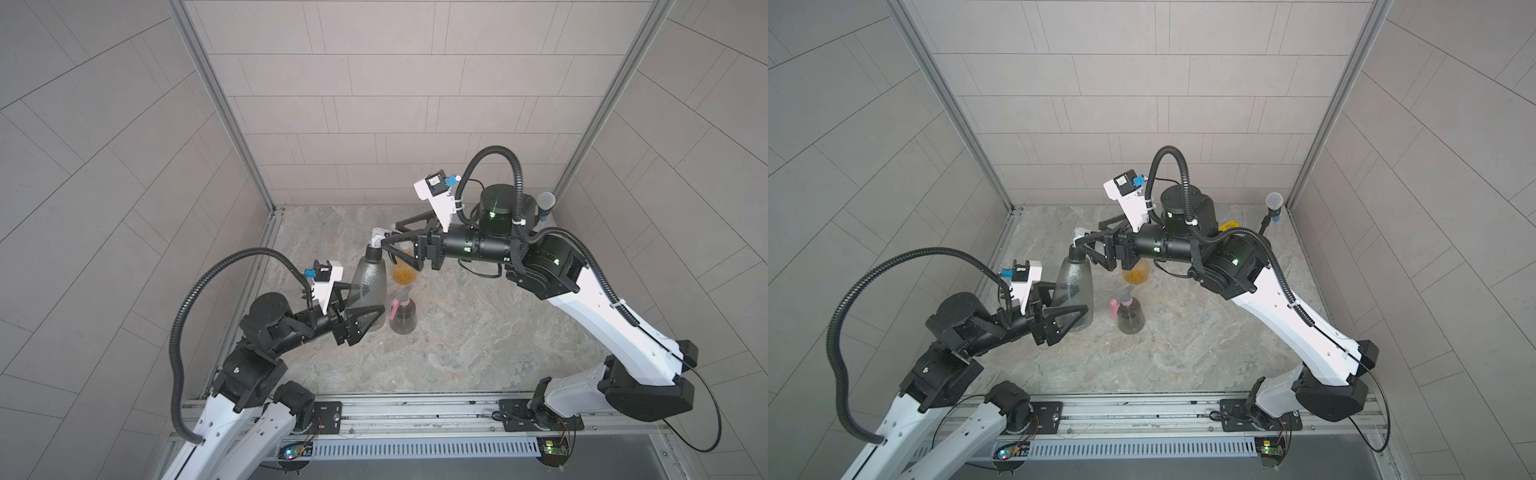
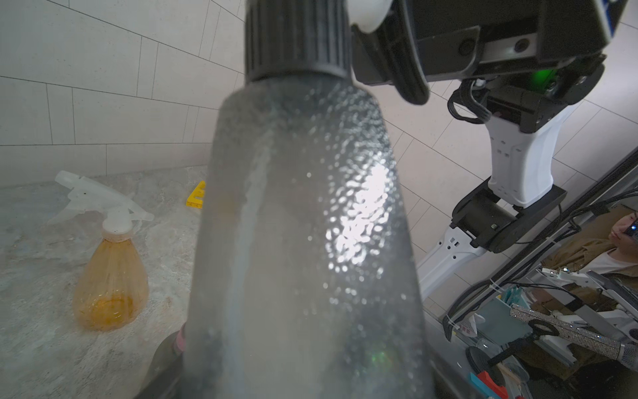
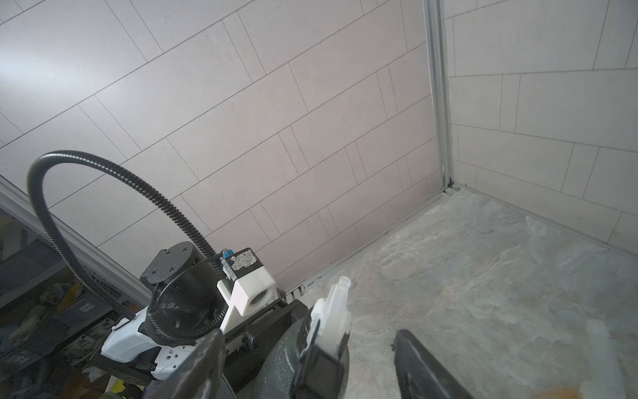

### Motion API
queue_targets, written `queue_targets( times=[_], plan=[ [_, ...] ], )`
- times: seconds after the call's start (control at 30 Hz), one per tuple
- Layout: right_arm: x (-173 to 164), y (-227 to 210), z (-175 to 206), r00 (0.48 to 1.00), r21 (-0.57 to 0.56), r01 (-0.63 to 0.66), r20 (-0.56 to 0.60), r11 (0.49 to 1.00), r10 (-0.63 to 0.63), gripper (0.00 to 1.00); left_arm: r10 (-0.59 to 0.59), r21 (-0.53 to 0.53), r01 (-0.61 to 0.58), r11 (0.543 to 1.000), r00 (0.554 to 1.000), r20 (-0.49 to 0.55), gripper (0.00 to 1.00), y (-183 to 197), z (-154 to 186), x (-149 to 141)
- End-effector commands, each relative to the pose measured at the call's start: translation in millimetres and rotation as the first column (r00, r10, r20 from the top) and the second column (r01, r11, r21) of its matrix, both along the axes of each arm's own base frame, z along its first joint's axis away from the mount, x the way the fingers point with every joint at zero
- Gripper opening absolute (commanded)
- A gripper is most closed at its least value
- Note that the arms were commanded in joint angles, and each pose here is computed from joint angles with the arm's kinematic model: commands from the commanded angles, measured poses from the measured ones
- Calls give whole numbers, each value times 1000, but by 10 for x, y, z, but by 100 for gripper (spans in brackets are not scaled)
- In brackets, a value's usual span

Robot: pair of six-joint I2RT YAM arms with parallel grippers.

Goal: Attach spray nozzles to spray bottles
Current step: Place the spray bottle at the center of the board.

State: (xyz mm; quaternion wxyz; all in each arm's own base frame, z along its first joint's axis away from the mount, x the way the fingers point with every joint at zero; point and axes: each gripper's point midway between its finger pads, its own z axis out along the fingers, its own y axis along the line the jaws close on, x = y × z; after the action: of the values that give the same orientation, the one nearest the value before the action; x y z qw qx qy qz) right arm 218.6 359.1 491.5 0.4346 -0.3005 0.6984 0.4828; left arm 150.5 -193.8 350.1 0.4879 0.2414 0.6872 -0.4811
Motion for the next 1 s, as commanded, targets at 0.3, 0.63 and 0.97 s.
queue_targets(
  times=[0.3, 0.63, 0.97],
  plan=[
    [9, 236, -239, 999, -101, 8, -52, 995, -14, 46, 1, 51, -5, 999, 997, 77, 85, 33, 41, -76],
    [64, 262, -294, 998, -101, 35, -49, 994, -40, 11, 13, 57, -17, 998, 997, 82, 95, 54, 40, -75],
    [54, 38, -136, 994, -73, 102, 50, 992, -99, 0, 102, -4, -102, 995, 987, 124, 100, 201, 260, -92]
  ],
)
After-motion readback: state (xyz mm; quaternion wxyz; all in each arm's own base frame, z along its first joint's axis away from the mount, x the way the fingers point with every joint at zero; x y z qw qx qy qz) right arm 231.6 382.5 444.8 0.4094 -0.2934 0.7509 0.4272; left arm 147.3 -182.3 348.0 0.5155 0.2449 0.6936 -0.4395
